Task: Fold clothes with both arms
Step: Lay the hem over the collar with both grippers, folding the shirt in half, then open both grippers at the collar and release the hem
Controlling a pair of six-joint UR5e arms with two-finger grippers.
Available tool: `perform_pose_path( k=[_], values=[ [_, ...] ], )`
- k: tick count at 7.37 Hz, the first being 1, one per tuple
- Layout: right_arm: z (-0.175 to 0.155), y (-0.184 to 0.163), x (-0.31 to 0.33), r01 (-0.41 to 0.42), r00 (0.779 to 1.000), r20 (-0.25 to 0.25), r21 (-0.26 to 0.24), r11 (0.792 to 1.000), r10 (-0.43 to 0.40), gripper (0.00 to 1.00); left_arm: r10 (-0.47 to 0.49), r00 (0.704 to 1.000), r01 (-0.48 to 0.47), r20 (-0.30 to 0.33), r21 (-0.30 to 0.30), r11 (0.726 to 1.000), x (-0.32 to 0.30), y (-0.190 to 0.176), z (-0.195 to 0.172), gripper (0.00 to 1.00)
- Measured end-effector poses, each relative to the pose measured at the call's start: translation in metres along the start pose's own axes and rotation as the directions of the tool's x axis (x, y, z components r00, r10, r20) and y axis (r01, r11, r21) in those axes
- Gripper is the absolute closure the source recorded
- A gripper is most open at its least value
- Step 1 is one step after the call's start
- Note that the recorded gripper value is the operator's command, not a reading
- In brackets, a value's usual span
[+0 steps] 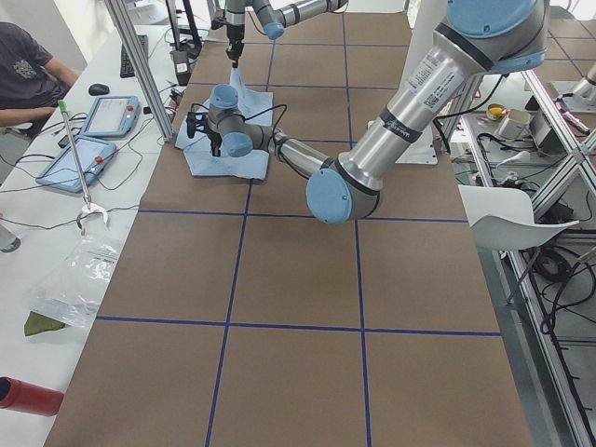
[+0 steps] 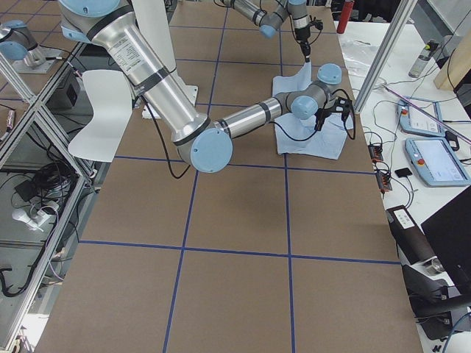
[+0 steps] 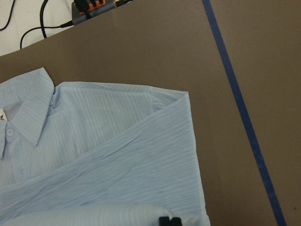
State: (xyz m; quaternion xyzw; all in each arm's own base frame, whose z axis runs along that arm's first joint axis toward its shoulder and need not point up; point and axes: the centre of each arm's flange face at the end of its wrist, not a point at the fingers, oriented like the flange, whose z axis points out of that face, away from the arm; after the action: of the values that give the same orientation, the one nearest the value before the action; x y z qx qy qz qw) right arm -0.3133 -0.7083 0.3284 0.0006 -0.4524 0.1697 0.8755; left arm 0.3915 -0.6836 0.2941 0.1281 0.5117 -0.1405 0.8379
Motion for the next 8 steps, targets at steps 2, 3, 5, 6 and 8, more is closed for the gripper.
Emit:
perform_pose_path(
  k=[2,3,5,6,8],
  values=[
    [0.012,-0.014,-0.004,-0.01,1.0,-0.025,-0.009,1.0,0.01,1.0,-0.012,1.0,0.012,0.008,0.01,1.0,-0.004,-0.018,0.01,1.0],
    [0.018,-0.019,-0.001,-0.012,0.999,-0.038,-0.012,1.0,0.012,1.0,-0.016,1.0,0.015,0.011,0.014,1.0,-0.008,-0.025,0.016,1.0],
    [0.024,-0.028,-0.004,-0.017,0.998,-0.058,-0.005,1.0,0.017,1.0,-0.016,1.0,0.016,0.009,0.022,1.0,-0.022,-0.033,0.029,1.0],
    [0.027,-0.032,-0.007,-0.021,0.997,-0.068,-0.002,1.0,0.021,1.0,-0.017,1.0,0.017,0.01,0.023,1.0,-0.022,-0.036,0.033,1.0],
    [0.031,-0.04,-0.013,-0.023,0.996,-0.089,0.017,1.0,0.024,1.0,-0.017,1.0,0.016,0.007,0.025,1.0,-0.017,-0.039,0.036,1.0]
  ],
)
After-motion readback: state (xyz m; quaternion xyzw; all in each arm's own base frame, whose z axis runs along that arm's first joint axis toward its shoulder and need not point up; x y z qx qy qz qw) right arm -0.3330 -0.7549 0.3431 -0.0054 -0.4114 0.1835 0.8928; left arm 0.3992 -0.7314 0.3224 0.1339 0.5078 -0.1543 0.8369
